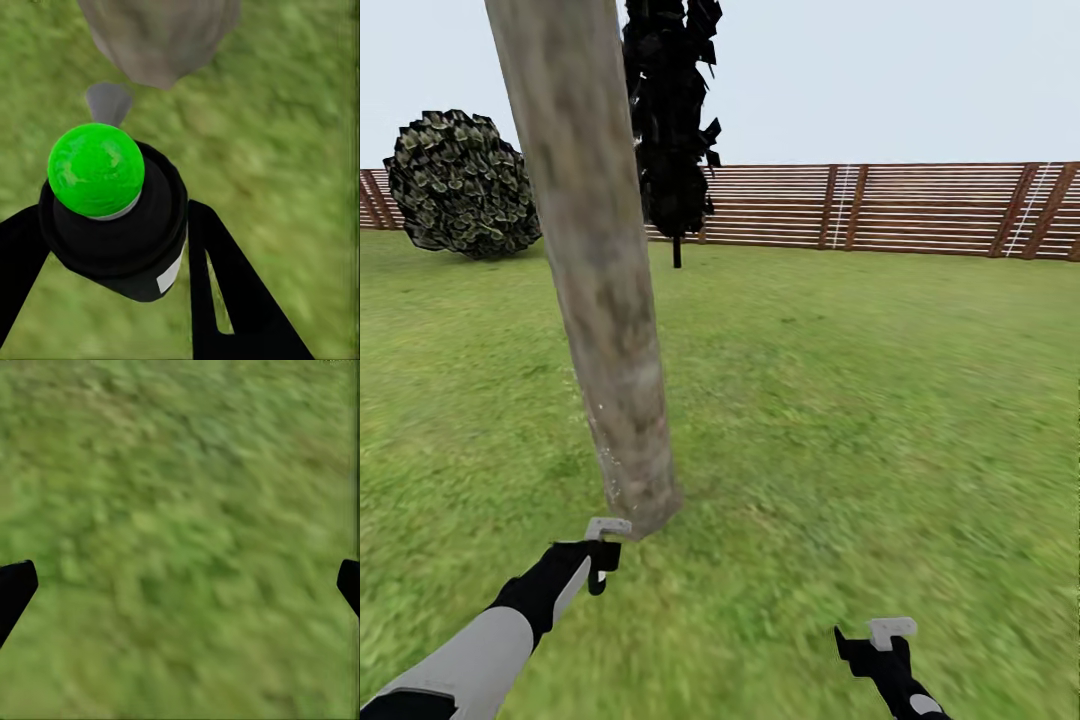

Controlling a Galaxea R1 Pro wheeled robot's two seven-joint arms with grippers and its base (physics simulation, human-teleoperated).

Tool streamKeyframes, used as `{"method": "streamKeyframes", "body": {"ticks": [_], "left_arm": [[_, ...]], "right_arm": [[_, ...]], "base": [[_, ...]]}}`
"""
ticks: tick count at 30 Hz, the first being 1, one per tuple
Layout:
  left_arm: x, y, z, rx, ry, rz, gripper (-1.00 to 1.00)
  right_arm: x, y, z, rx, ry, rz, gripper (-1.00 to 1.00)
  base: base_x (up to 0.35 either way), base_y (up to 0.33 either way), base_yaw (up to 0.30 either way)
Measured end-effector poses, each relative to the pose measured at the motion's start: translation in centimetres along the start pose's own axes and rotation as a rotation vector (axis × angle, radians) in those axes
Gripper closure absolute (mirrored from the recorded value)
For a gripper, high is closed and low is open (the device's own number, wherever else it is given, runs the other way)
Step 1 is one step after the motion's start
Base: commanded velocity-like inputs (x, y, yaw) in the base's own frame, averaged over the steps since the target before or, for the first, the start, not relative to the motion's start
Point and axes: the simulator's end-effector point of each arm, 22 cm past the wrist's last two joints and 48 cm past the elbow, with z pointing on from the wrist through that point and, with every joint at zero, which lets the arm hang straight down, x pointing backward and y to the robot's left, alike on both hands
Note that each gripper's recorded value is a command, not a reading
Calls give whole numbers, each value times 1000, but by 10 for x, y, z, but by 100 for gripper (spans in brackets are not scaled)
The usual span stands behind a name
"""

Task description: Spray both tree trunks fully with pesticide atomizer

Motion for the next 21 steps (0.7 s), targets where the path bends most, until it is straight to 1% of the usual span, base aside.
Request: {"method": "streamKeyframes", "body": {"ticks": [3, 8, 12, 16, 18, 21], "left_arm": [[1, -1, 0, 1, 1, 0, 100], [1, -2, 0, 2, 2, 1, 100], [1, -1, 0, 2, 2, 0, 100], [1, -1, 0, 2, 2, 0, 100], [1, -1, 0, 2, 2, 0, 100], [1, -2, 0, 2, 1, 0, 100]], "right_arm": [[0, 0, 0, 1, 0, 0, -100], [0, 0, 0, 0, 1, -1, -100], [1, 0, 0, 0, 1, -1, -100], [1, 0, 0, 0, 1, 0, -100], [1, 0, 0, 0, 1, -1, -100], [1, 0, 0, 0, 1, 0, -100]], "base": [[134, -271, 149], [37, -272, 263], [-127, -266, 277], [-211, -214, 277], [-172, -123, 269], [-30, -18, 83]]}}
